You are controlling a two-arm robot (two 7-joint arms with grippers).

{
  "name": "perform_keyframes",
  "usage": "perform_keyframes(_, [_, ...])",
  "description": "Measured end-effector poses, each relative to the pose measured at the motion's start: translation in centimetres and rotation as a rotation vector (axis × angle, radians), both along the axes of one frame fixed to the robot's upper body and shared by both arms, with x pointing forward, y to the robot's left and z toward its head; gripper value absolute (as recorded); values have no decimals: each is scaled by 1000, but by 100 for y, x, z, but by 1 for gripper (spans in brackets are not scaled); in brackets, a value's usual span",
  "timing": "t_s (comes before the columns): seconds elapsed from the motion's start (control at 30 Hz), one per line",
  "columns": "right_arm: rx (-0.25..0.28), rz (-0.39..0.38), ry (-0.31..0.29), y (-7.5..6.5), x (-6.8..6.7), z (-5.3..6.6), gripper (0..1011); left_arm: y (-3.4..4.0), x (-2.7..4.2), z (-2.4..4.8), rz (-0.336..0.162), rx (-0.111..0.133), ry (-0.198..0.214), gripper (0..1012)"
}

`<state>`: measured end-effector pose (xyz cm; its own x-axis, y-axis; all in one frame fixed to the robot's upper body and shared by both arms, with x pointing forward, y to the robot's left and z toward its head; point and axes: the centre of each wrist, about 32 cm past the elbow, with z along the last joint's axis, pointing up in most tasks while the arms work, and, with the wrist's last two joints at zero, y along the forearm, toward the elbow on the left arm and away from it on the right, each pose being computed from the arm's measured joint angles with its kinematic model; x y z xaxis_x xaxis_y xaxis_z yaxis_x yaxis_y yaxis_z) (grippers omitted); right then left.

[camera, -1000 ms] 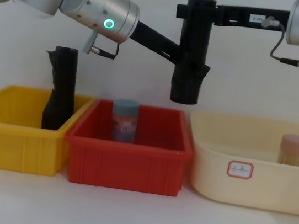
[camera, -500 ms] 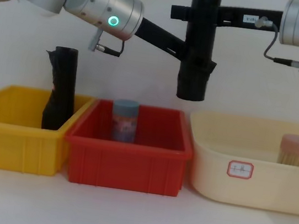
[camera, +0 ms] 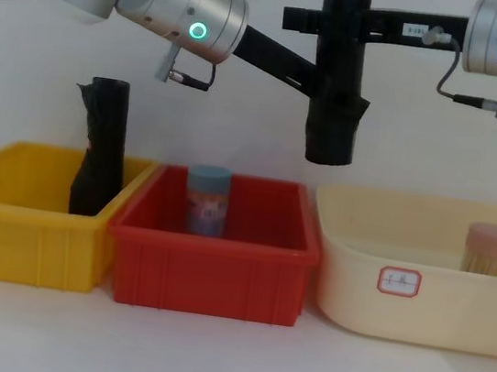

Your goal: Pick up the garbage bag with the one hand and transfer it to the other hand.

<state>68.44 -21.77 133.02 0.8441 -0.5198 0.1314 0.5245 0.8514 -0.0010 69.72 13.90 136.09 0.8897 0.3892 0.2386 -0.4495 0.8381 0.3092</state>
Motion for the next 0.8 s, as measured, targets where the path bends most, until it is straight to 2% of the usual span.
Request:
perform_keyframes(0.23, [0, -2, -3, 3, 2, 2, 992, -14, 2, 8, -4, 0, 0, 436])
perform_keyframes(0.4, [0, -3, -3, 3, 3, 2, 911, -19, 3, 11, -5, 1, 0, 436])
perform_keyframes(0.47, [0, -4, -3, 2, 4, 3, 813, -21, 3, 12, -6, 1, 0, 436])
perform_keyframes(0.8, [0, -5, -4, 3, 5, 3, 745, -27, 4, 14, -8, 1, 1, 436])
